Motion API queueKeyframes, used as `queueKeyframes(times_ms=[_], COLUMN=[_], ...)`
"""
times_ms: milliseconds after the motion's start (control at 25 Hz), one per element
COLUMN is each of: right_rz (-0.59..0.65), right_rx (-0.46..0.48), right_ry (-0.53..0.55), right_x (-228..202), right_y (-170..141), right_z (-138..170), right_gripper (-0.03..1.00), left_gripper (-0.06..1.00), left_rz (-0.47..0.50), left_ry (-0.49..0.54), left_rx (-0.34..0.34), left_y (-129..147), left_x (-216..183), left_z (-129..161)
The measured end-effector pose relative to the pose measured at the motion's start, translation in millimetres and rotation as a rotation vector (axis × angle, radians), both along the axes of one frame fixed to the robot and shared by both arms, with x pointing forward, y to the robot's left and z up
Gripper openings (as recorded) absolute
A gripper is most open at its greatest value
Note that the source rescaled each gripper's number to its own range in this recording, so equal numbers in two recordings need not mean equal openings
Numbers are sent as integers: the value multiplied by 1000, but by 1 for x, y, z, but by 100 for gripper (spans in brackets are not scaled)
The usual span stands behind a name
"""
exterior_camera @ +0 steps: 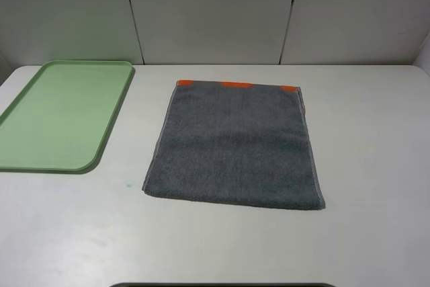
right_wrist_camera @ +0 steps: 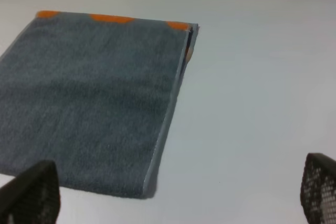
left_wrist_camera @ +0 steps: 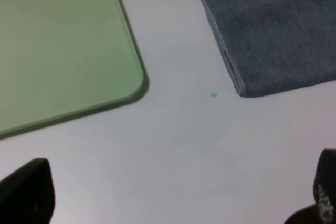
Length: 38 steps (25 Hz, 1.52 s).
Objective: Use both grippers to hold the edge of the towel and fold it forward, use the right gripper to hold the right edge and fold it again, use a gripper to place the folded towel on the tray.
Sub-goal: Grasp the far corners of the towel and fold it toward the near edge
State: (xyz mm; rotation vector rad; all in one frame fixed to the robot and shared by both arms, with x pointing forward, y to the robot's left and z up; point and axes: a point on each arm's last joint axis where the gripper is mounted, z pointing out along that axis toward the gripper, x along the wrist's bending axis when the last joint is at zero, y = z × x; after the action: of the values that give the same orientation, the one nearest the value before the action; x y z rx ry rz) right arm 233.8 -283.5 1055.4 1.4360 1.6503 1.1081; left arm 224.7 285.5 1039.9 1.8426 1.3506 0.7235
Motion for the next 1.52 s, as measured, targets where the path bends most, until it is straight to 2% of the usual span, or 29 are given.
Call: queueKeyframes(times_ms=[1520], right_rz=[1], right_rx=[1], right_ry=[0], right_x=[0], right_y=[0], right_z=[0], right_gripper=[100], left_gripper=[100], left_rz=[0], left_ry=[0], left_rx=[0], left_y=[0], left_x=[0], left_z=[0])
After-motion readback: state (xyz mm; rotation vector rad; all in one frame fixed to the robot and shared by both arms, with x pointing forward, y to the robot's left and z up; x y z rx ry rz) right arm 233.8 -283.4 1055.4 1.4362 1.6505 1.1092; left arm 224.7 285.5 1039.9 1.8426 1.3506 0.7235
